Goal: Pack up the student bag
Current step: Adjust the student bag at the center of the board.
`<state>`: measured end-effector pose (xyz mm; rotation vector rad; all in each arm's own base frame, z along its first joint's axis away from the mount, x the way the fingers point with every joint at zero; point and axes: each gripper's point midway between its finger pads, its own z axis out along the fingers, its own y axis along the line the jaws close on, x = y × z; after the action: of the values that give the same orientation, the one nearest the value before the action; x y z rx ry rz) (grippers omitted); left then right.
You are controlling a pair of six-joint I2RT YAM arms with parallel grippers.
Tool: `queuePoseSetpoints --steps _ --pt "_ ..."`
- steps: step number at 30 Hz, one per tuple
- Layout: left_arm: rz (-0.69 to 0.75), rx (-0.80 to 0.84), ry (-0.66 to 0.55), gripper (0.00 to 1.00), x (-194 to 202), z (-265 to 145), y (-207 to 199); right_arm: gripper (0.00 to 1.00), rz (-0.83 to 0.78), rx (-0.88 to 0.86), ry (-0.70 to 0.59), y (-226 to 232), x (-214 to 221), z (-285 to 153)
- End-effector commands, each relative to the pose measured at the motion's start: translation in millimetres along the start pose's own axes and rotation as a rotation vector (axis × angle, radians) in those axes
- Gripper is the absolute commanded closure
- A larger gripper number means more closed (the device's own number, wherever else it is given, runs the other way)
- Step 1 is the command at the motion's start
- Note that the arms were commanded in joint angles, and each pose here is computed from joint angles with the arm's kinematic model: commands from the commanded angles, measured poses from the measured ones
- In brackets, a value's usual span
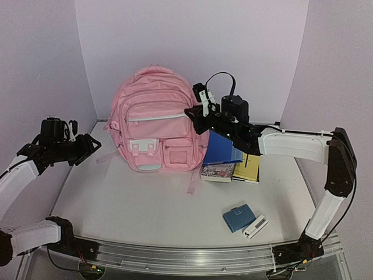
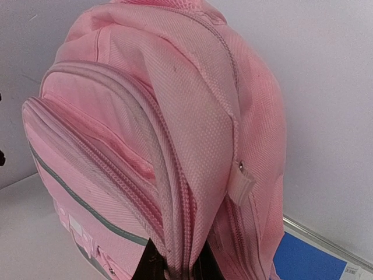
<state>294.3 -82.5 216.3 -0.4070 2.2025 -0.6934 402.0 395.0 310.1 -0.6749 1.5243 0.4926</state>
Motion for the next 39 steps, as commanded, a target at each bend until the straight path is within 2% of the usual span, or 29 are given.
queuePoseSetpoints --steps 1,5,8,20,39 --pt "-0.027 0.205 -0.137 0.39 -54 9 -13 1.00 0.037 -0.010 -0.269 -6 -95 -35" --pt "-0.057 0.349 -0.126 0.42 -66 23 -30 1.00 0.041 -0.012 -0.270 -6 -95 -37" --pt "-0.099 0.395 -0.116 0.45 -71 30 -35 1.00 0.041 -0.006 -0.270 -8 -95 -39" --pt "-0.295 0.367 -0.074 0.50 -73 71 -12 1.00 0.059 -0.026 -0.283 -5 -101 -45" --pt "-0.396 0.427 -0.037 0.50 -69 96 -7 1.00 0.068 -0.065 -0.308 1 -113 -50"
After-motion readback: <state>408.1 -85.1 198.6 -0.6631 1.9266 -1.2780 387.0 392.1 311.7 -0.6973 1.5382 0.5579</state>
